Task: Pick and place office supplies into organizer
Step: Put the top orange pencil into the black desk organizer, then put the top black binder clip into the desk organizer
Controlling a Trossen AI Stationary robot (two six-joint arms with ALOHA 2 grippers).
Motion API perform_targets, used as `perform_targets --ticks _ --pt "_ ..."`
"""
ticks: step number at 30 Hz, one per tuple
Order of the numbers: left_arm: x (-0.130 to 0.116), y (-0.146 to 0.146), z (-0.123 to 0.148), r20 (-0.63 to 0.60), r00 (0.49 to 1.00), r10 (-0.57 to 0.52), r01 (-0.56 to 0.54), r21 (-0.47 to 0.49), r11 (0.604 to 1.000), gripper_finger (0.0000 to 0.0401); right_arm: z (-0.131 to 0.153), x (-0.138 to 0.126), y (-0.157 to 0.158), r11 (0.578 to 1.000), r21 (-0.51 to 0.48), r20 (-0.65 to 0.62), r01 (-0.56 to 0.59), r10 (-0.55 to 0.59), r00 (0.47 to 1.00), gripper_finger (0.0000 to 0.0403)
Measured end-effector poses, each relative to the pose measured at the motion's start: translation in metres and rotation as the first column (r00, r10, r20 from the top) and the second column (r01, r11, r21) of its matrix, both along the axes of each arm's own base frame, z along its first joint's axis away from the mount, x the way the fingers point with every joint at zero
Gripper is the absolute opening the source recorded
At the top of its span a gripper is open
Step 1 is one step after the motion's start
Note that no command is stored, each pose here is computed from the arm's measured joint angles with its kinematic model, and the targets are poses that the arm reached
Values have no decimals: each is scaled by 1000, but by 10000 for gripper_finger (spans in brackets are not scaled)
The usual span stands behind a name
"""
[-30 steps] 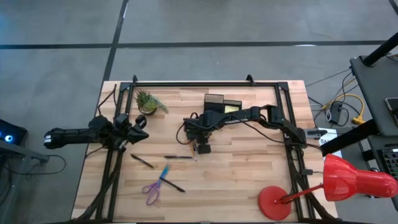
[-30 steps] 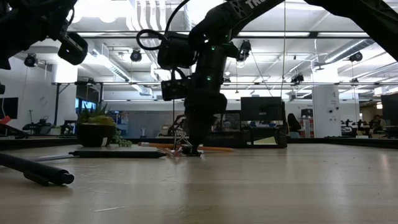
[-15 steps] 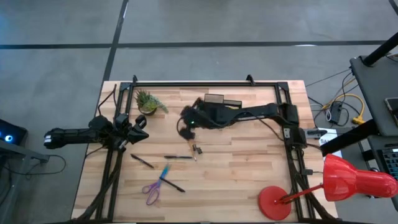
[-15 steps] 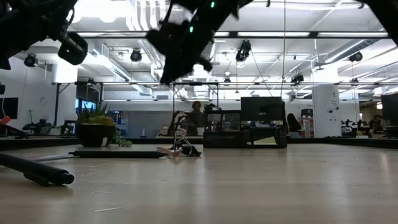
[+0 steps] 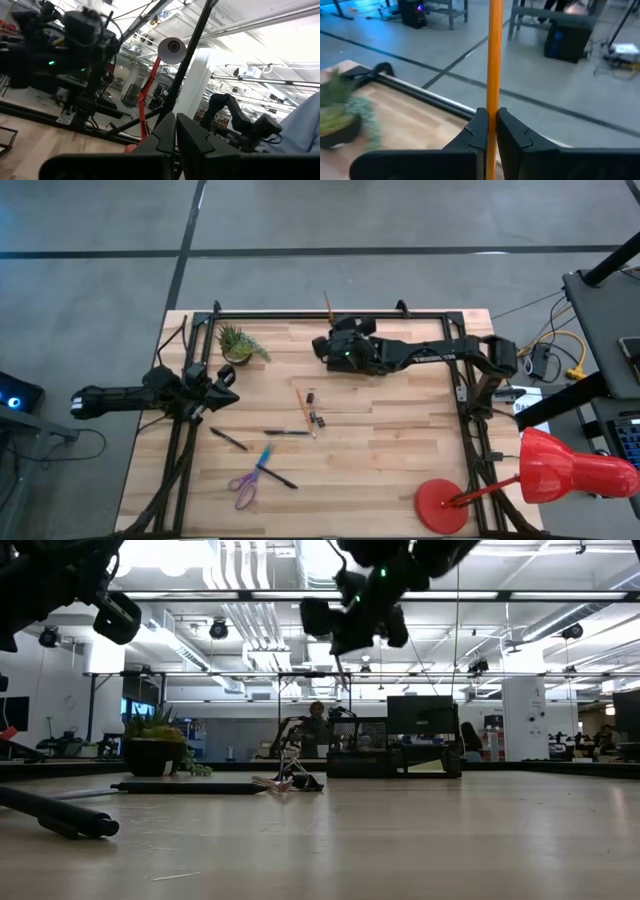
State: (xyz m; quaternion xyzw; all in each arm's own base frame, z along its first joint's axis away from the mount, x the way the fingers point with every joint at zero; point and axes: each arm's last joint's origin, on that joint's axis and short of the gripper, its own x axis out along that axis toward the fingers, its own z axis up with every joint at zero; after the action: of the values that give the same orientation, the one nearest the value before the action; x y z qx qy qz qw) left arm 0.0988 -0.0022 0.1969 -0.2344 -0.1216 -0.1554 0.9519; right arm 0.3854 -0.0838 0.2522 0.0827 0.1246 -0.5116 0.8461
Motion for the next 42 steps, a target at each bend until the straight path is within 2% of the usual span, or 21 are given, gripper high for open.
perform_targets --ticks 5,11,17,29,33,38,42 --pt "0 0 0 -1 1000 0 0 0 1000 0 -14 -4 -10 998 -66 -20 -12 11 1000 13" --pt "0 0 0 -1 1000 0 0 0 1000 0 -45 -21 -21 993 -114 -42 5 -10 999 13" --pt "0 0 0 0 1000 0 0 0 1000 0 -70 -40 -27 994 -110 -35 23 -27 999 13" --pt "0 0 0 -1 1000 0 0 0 1000 0 -81 -45 -25 987 -136 -159 -91 69 985 14" --pt "0 0 0 -1 1000 0 0 0 1000 0 -82 -45 -25 979 -134 -191 -152 125 974 35" --pt "0 0 0 -1 1000 0 0 0 1000 0 -96 -43 -28 969 -121 -271 -216 177 946 83" --pt "0 0 0 -1 1000 0 0 0 1000 0 -98 -42 -25 968 -107 -253 -227 194 948 124"
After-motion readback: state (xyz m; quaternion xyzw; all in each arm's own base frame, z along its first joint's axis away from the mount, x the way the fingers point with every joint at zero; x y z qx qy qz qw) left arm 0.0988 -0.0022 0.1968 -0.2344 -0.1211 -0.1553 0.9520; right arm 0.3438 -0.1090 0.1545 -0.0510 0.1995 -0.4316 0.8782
